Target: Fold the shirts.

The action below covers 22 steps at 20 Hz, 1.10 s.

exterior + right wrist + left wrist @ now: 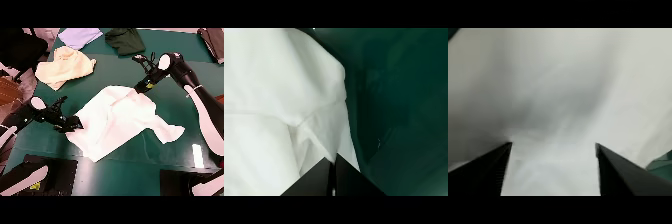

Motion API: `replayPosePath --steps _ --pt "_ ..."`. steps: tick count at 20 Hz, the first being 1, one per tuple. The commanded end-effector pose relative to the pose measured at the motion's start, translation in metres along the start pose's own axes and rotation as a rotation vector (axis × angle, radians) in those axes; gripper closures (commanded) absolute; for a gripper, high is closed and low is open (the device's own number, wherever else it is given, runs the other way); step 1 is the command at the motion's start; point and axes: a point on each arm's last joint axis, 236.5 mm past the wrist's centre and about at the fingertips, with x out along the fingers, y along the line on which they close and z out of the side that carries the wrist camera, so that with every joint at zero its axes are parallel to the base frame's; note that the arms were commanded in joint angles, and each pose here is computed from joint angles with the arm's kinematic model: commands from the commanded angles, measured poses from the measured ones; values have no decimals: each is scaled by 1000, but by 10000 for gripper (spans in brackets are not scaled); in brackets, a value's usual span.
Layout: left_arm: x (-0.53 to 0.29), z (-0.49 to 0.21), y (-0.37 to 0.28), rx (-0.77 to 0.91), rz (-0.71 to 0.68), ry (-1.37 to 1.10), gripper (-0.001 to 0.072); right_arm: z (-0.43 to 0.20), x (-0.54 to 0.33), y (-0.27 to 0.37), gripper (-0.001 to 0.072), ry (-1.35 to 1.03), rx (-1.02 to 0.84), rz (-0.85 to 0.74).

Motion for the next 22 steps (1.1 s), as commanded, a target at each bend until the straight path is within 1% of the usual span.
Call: replayPosePath --steps 1,2,4,7,10,12,16,20,22 --pt "-4 -30 -57 34 -229 123 106 4 -9 -5 698 -18 10 -7" --pt "0 -45 -58 74 -193 163 114 7 -12 -8 698 -29 19 -8" --pt "6 -53 -40 84 -54 167 111 11 -18 -9 698 -40 20 -13" --pt "-2 -53 -35 96 -18 133 111 14 -24 -11 698 -51 24 -15" --pt "-7 -54 -9 99 97 131 111 11 -22 -17 697 -41 37 -16" --pt "-7 -41 4 92 153 80 111 8 -23 -17 698 -32 37 -14" --pt "-6 -7 -3 63 130 -69 111 7 -22 -16 697 -24 35 -12" --pt "-2 5 -8 53 102 -113 111 6 -22 -15 698 -22 35 -11" --pt "0 -12 -32 49 -3 -45 111 7 -22 -16 698 -24 36 -12"
